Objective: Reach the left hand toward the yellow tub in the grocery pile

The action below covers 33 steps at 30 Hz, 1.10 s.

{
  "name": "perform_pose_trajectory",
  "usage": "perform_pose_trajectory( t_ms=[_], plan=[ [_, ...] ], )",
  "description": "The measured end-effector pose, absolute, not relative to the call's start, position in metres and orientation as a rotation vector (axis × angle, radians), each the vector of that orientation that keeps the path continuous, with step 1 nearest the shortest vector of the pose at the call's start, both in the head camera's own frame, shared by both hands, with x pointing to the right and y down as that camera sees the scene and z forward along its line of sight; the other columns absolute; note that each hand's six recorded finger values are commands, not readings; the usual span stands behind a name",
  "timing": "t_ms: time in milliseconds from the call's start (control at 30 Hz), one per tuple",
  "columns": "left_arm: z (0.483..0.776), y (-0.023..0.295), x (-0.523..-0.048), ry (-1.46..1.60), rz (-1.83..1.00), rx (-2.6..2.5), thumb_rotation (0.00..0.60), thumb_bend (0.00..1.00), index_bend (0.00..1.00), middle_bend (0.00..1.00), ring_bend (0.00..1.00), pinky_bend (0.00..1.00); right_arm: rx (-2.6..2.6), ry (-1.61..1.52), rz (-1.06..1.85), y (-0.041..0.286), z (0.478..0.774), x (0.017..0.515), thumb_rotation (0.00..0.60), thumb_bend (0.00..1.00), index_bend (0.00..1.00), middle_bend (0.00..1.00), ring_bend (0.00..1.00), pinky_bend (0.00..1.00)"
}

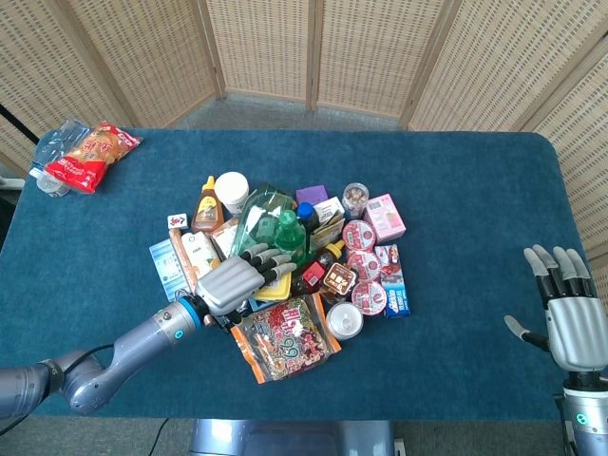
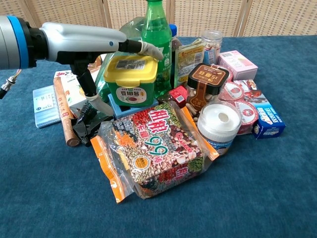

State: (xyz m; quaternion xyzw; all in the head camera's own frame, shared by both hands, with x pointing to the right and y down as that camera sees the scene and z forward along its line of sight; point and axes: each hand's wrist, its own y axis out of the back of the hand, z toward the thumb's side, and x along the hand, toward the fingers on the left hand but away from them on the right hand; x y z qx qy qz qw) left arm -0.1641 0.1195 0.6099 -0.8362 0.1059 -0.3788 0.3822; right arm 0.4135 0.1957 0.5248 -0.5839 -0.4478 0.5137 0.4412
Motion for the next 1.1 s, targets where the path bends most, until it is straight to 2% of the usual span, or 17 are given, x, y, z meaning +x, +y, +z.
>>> perform_pose_trajectory(
  t_ms=[67,133,200,267,367,733,933,1100],
  plan=[
    [0.612,0.121,-0.163,0.262,-0.969,-2.128,0.600,0.06,0.00,0.00,0.00,0.21,-1.452,-1.112,1.273,0.196,0.525,0.413,0.600,0.00,0.00,0.00,0.00,0.00],
    [0.613,0.121,-0.161,0.265,-0.965,-2.116,0.600,0.06,0.06,0.02,0.05,0.35,-1.452,-1.114,1.271,0.196,0.524,0.413,0.600,0.00,0.00,0.00,0.00,0.00],
    [0.613,0.119,-0.159,0.285,-0.955,-2.101,0.600,0.06,0.18,0.16,0.21,0.53,-1.454,-1.117,1.270,0.196,0.524,0.413,0.600,0.00,0.00,0.00,0.00,0.00],
    [0.612,0.117,-0.157,0.308,-0.943,-2.080,0.600,0.06,0.27,0.34,0.36,0.67,-1.455,-1.119,1.270,0.196,0.524,0.413,0.600,0.00,0.00,0.00,0.00,0.00],
    [0.609,0.114,-0.155,0.351,-0.923,-2.048,0.600,0.06,0.31,0.44,0.45,0.74,-1.456,-1.118,1.268,0.196,0.524,0.413,0.600,0.00,0.00,0.00,0.00,0.00],
    [0.585,0.104,-0.164,0.475,-0.874,-2.052,0.600,0.06,0.33,0.46,0.49,0.75,-1.454,-1.118,1.264,0.197,0.522,0.412,0.600,0.00,0.00,0.00,0.00,0.00],
    [0.552,0.094,-0.184,0.577,-0.856,-2.093,0.600,0.06,0.32,0.45,0.49,0.75,-1.455,-1.117,1.261,0.197,0.521,0.411,0.600,0.00,0.00,0.00,0.00,0.00],
    [0.520,0.082,-0.218,0.668,-0.870,-2.087,0.600,0.06,0.32,0.44,0.49,0.75,-1.457,-1.112,1.262,0.197,0.522,0.410,0.600,0.00,0.00,0.00,0.00,0.00]
  ],
)
